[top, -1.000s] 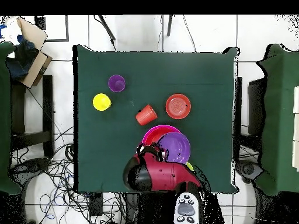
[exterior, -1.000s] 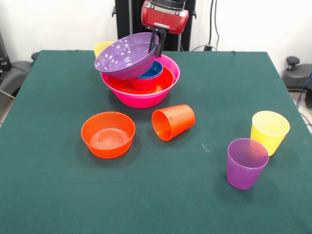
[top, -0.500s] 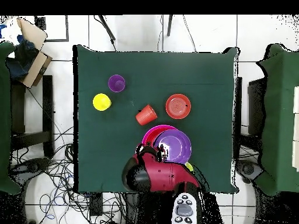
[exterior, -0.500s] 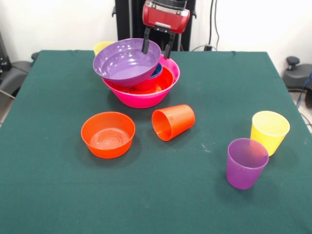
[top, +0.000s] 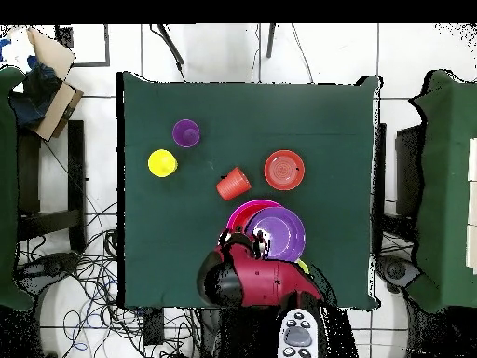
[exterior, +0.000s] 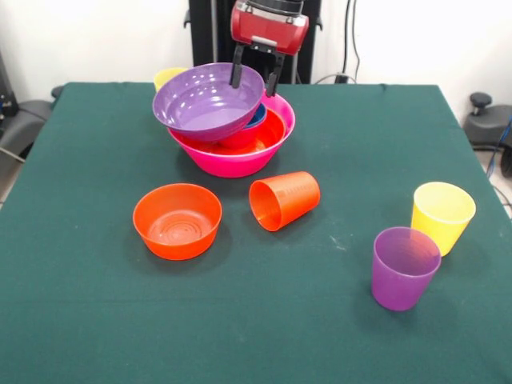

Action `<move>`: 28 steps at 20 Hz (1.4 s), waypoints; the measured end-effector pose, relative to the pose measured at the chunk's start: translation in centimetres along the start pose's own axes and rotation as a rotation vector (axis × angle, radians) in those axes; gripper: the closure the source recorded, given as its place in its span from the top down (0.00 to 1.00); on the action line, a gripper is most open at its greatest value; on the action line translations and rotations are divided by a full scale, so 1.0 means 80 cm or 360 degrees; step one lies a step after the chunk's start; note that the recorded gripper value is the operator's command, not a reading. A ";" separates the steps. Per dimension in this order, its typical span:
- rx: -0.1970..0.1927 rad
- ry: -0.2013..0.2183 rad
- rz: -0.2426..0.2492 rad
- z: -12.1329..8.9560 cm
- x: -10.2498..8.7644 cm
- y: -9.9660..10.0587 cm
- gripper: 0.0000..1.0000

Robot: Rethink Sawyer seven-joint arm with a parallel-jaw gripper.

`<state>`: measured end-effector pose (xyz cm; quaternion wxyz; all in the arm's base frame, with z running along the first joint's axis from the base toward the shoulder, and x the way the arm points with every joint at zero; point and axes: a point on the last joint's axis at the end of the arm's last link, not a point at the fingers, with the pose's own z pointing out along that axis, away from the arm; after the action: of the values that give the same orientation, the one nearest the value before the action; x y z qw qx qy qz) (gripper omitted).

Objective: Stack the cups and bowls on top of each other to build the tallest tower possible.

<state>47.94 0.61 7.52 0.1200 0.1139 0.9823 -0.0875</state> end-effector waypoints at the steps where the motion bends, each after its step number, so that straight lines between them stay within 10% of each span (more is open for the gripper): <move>1: 0.0000 -0.0004 0.0005 -0.001 -0.002 -0.002 1.00; 16: -0.0017 -0.0049 -0.0024 -0.015 -0.008 0.012 1.00; 28: -0.0074 -0.0006 -0.0031 0.025 0.015 0.024 1.00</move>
<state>47.67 2.29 5.02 0.1237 0.1014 0.9849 -0.0659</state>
